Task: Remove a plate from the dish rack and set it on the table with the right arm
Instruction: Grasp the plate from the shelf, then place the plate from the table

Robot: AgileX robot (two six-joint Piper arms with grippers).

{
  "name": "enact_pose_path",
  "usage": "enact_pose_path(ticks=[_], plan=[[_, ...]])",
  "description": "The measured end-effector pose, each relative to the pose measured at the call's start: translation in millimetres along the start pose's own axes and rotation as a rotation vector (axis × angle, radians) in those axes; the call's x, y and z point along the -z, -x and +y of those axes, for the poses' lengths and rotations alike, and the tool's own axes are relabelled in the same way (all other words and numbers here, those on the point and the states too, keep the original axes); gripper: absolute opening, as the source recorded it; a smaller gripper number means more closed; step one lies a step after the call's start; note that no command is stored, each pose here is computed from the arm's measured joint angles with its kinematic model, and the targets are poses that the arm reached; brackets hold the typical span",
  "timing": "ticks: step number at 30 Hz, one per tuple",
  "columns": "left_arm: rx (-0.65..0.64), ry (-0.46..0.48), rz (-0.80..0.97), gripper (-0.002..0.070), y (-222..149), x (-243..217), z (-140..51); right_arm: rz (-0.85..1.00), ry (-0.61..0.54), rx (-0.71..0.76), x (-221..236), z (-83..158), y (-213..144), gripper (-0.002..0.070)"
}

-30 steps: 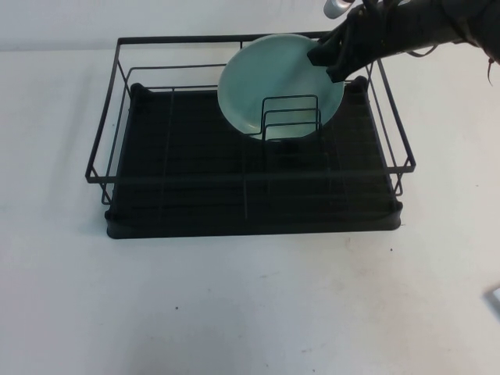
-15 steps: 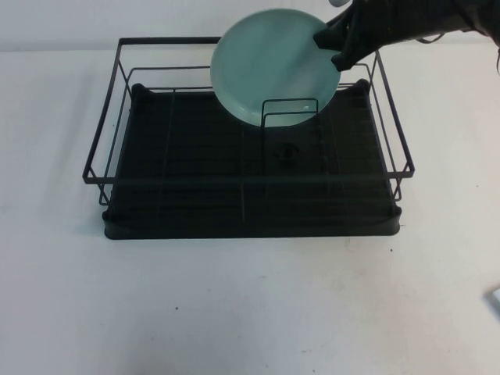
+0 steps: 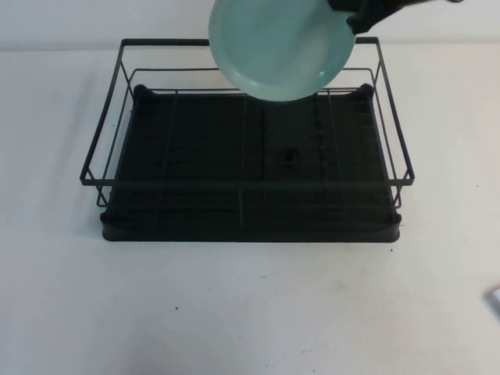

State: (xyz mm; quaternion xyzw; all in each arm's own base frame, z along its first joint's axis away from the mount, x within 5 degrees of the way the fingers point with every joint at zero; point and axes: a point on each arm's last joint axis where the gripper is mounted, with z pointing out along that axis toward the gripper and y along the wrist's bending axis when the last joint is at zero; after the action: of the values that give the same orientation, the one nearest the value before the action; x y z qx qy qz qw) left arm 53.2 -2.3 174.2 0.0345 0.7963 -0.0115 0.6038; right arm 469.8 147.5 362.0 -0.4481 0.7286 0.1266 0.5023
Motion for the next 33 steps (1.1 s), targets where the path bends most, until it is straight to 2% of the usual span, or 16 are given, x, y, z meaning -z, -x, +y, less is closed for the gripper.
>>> enact_pose_path(ticks=[11, 17, 26, 33], plan=[[0.0, 0.0, 0.0, -0.0004, 0.0, 0.0, 0.0, -0.002, -0.098, 0.0, 84.5, 8.1, 50.5, 0.0034], [0.0, 0.0, 0.0, -0.0004, 0.0, 0.0, 0.0, 0.064, -0.098, -0.072, 138.1, 27.7, 70.0, 0.0034], [0.0, 0.0, 0.0, -0.0004, 0.0, 0.0, 0.0, 0.174, -0.09, -0.24, 180.7, 52.3, 69.5, 0.0034], [0.0, 0.0, 0.0, -0.0004, 0.0, 0.0, 0.0, 0.179, -0.115, -0.356, 208.5, 86.8, 44.8, 0.0034]])
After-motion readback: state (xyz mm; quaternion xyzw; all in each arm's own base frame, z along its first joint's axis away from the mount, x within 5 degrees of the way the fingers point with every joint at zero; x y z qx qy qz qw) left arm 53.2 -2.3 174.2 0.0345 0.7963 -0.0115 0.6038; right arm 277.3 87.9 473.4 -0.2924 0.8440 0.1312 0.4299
